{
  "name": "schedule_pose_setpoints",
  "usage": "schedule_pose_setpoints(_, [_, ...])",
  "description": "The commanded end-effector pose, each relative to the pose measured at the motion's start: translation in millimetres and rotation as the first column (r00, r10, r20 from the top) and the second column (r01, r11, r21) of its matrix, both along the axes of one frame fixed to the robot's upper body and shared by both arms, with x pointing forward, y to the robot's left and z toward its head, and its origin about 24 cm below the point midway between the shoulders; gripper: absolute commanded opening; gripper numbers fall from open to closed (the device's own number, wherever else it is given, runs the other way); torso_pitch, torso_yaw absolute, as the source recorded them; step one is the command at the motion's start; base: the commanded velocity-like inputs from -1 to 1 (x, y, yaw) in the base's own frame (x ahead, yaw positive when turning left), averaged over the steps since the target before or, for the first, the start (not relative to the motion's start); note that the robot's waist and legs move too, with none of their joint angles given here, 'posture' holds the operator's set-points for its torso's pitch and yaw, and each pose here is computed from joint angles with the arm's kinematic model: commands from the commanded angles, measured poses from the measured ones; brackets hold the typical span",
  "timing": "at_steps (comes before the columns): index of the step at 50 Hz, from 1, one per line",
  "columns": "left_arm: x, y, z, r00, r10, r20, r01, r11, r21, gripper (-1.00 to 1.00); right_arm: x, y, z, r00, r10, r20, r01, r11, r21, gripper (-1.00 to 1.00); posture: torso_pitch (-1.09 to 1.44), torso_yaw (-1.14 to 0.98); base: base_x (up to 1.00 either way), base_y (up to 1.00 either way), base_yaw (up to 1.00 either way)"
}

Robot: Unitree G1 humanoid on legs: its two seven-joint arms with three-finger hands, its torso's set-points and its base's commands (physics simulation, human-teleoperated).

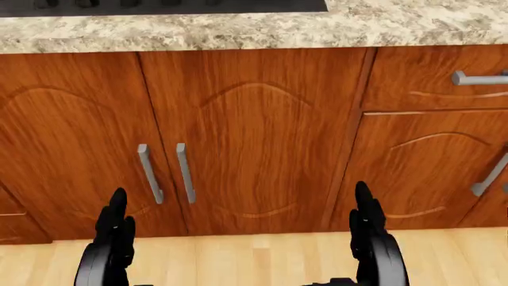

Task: Pick the onion from the pan and place it in the bowl.

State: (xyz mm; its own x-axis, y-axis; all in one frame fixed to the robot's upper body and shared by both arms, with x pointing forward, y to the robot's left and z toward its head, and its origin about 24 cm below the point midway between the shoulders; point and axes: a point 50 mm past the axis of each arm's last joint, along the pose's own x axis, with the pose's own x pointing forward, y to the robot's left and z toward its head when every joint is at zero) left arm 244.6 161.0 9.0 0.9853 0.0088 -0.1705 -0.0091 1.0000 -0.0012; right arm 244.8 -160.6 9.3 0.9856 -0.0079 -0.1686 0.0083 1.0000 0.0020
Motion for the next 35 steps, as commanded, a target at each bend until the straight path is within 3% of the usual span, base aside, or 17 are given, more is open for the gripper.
schedule_pose_setpoints(1, [4.5,-3.5,36.7,0.982,-0.018,0.189,0.014,1.0,0.02,1.0,7.9,4.7,33.2,0.992,-0.014,0.123,0.011,1.0,0.027,1.0,0.0,0.0,0.0,0.0,0.0])
schedule_pose_setpoints(16, [4.3,0.5,37.4,0.984,0.006,0.177,-0.007,1.0,0.008,1.0,1.4,10.3,27.4,0.991,0.031,0.13,-0.023,0.998,-0.061,1.0,0.0,0.0,0.0,0.0,0.0])
schedule_pose_setpoints(26, [6.3,0.4,34.6,0.986,0.008,0.169,-0.009,1.0,0.007,1.0,1.1,10.6,25.1,0.992,0.038,0.12,-0.03,0.997,-0.071,1.0,0.0,0.0,0.0,0.0,0.0])
schedule_pose_setpoints(28, [10.9,-0.1,33.9,0.988,0.006,0.154,-0.006,1.0,0.002,1.0,4.6,7.8,27.8,0.993,0.019,0.115,-0.014,0.999,-0.04,1.0,0.0,0.0,0.0,0.0,0.0])
schedule_pose_setpoints(30, [19.6,-0.1,59.9,0.986,-0.001,0.167,0.001,1.0,-0.001,1.0,14.7,3.8,47.1,0.993,-0.009,0.121,0.013,0.999,-0.03,1.0,0.0,0.0,0.0,0.0,0.0])
schedule_pose_setpoints(31, [28.4,-1.6,68.1,0.99,-0.029,0.141,0.03,1.0,-0.002,1.0,27.6,-3.4,52.9,0.993,-0.047,0.109,0.052,0.998,-0.037,1.0,0.0,0.0,0.0,0.0,0.0])
schedule_pose_setpoints(33, [41.8,-0.8,75.9,0.992,-0.022,0.122,0.025,0.999,-0.02,1.0,42.4,-10.9,59.4,0.992,-0.072,0.099,0.076,0.997,-0.031,1.0,0.0,0.0,0.0,0.0,0.0])
schedule_pose_setpoints(35, [55.6,-1.5,89.9,0.991,-0.033,0.126,0.04,0.998,-0.05,1.0,50.5,-9.2,75.1,0.994,-0.034,0.1,0.034,0.999,-0.007,1.0,0.0,0.0,0.0,0.0,0.0])
